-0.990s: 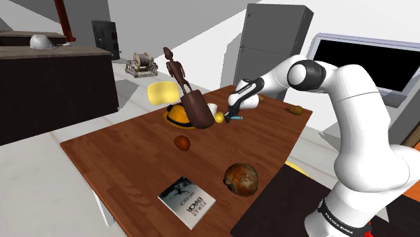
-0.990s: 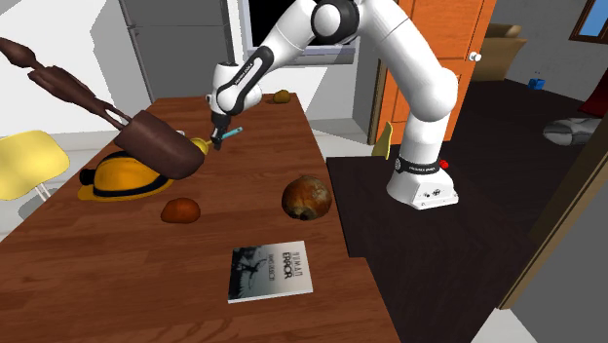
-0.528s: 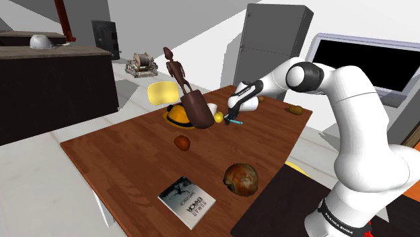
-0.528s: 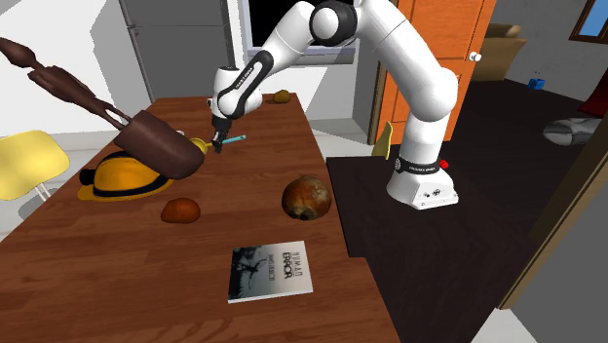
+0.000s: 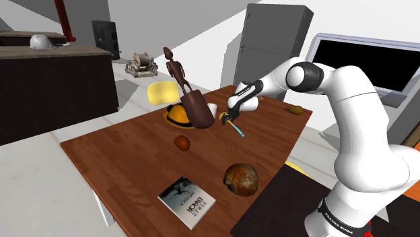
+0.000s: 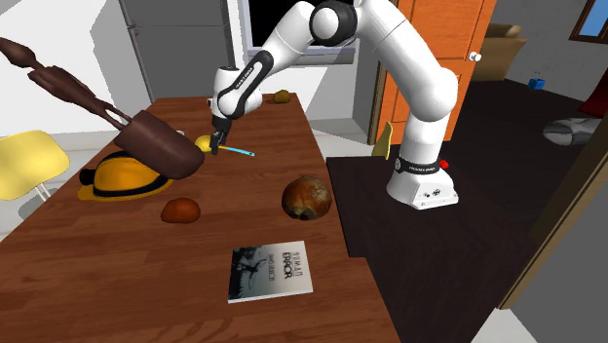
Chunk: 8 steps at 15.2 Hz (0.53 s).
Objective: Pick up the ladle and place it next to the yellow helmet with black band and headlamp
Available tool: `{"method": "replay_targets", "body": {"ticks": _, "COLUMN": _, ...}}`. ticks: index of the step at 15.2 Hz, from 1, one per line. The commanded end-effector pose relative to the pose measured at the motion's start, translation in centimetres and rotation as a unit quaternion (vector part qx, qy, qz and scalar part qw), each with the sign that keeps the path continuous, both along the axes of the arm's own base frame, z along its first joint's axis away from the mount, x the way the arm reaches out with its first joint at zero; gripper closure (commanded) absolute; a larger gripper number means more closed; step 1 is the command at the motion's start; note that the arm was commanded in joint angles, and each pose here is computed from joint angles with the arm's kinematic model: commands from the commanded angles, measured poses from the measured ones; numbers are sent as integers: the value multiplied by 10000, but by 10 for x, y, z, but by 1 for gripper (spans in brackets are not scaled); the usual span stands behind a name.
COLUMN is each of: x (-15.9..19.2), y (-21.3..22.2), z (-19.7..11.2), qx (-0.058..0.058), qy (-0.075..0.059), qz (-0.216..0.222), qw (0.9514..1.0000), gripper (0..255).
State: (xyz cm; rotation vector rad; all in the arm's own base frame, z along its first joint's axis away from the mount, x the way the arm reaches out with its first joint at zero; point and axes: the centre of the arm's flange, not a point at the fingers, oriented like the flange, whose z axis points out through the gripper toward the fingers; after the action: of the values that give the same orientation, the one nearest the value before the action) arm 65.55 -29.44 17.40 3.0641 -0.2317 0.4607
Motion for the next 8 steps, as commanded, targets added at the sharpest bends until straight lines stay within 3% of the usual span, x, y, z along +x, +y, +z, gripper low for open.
{"method": "replay_targets", "body": {"ticks": 1, "x": -4, "y": 1, "z": 13, "qx": 0, "qy": 0, "qz": 0, "qw": 10000, "gripper": 0}}
{"method": "replay_targets", "body": {"ticks": 4, "x": -14, "y": 3, "z": 48, "qx": 0, "qy": 0, "qz": 0, "qw": 10000, "gripper": 0}}
{"method": "replay_targets", "body": {"ticks": 8, "x": -14, "y": 3, "z": 48, "qx": 0, "qy": 0, "qz": 0, "qw": 10000, "gripper": 0}}
